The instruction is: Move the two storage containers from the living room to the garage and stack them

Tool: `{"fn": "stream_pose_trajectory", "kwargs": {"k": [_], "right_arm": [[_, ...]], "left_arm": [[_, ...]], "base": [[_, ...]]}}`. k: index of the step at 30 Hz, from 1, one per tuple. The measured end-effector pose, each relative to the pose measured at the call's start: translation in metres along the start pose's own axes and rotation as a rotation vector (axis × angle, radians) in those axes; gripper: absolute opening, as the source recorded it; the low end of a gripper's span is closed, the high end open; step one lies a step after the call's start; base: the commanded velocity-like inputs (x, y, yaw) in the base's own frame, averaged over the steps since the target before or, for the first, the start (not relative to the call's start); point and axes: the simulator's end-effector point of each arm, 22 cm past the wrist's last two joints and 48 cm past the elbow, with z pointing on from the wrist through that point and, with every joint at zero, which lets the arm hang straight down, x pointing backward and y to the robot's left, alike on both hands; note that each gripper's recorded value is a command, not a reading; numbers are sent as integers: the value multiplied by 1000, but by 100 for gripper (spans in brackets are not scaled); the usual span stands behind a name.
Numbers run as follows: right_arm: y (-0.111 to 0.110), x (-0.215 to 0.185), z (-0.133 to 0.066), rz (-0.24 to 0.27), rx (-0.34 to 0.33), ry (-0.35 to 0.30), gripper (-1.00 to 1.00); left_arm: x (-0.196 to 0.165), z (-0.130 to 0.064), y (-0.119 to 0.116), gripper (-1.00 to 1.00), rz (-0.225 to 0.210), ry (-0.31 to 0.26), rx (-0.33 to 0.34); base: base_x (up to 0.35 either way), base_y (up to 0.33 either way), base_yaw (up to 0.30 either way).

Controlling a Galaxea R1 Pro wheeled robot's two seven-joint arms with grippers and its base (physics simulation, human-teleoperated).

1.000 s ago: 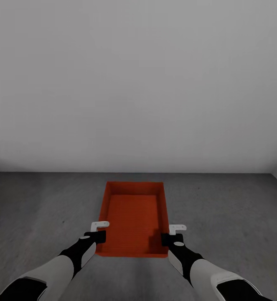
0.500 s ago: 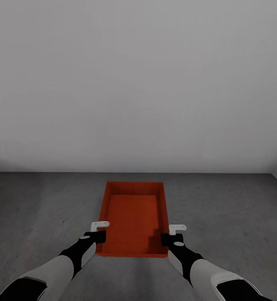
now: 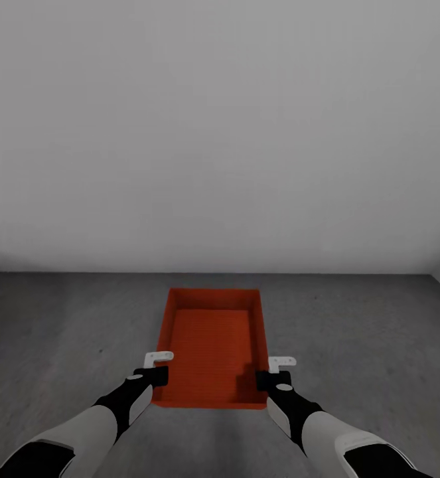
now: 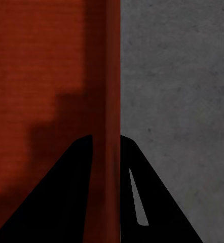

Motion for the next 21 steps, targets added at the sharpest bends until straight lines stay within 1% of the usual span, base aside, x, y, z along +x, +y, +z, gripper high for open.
{"fn": "stream_pose_trajectory", "kwargs": {"k": [21], "right_arm": [[1, 18, 8, -1, 0, 33, -100]], "left_arm": [[18, 9, 1, -100, 1, 33, -2]], "base": [[0, 0, 0]]}}
